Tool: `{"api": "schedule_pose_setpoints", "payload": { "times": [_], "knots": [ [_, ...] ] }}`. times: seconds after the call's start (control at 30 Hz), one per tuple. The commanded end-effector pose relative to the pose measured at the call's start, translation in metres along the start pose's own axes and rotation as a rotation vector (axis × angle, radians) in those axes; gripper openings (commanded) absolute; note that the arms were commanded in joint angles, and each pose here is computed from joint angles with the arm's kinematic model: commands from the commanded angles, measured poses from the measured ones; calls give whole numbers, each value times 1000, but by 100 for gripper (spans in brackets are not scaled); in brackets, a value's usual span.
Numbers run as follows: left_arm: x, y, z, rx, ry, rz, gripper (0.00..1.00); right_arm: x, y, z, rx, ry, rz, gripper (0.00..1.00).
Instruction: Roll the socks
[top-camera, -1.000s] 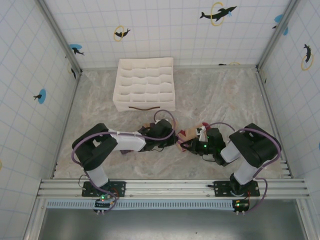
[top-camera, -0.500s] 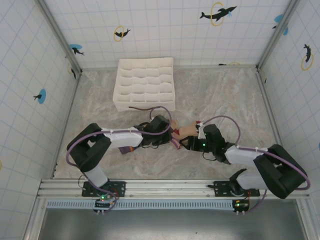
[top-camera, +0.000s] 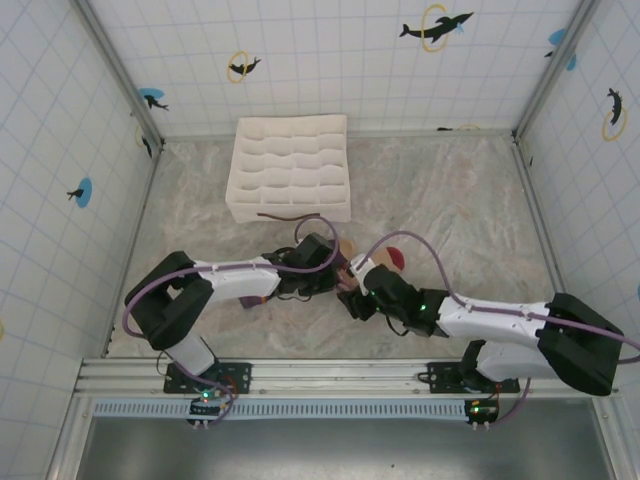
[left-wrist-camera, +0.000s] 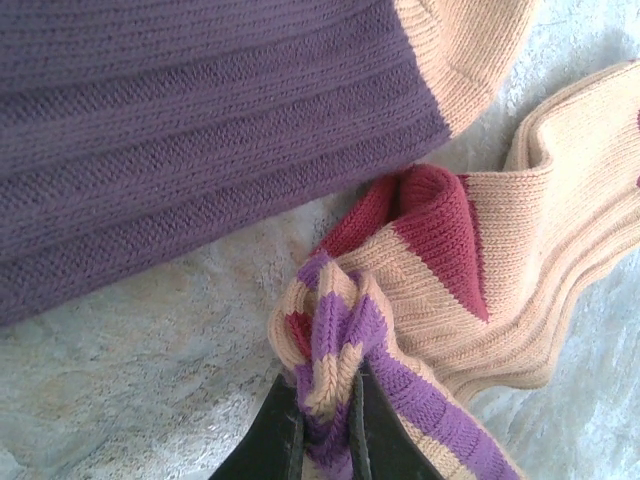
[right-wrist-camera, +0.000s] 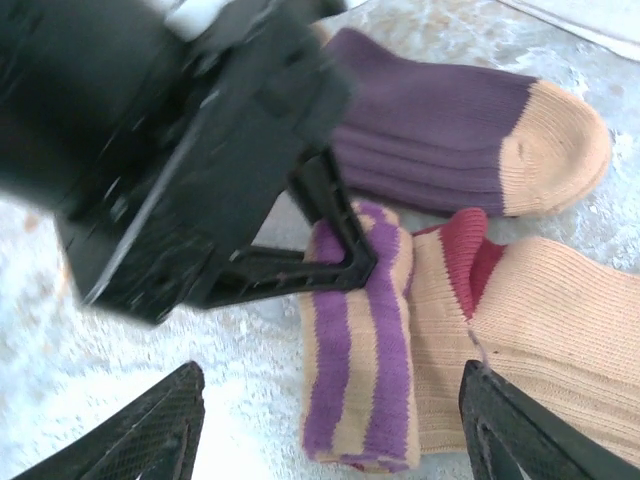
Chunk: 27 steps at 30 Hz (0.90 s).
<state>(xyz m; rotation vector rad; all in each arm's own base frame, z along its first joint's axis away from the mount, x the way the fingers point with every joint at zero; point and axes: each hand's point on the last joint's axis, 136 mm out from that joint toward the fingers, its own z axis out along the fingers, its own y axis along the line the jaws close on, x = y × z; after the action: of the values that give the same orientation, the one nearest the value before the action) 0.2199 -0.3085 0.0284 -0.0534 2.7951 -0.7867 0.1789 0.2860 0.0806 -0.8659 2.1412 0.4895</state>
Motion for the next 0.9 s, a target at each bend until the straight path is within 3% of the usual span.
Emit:
{"api": "schedule_pose_setpoints", "payload": {
  "times": [0.0, 0.33, 0.6, 0.67, 0.87],
  "knots": [
    [19, 22, -1, -65, 70, -30, 0, -2, -6, 1, 149, -29, -203, 68],
    [22, 19, 1, -55, 97, -32, 0, 21, 1, 16, 261, -30, -452, 65],
    [24, 22, 1, -65, 105, -35, 0, 38, -9, 30, 317, 11, -505, 62],
    [24, 21, 0, -62, 105, -36, 0, 44, -13, 32, 323, 23, -505, 58],
    [23, 22, -2, -64, 97, -52, 0, 72, -19, 38, 228, 80, -396, 31]
  ]
}}
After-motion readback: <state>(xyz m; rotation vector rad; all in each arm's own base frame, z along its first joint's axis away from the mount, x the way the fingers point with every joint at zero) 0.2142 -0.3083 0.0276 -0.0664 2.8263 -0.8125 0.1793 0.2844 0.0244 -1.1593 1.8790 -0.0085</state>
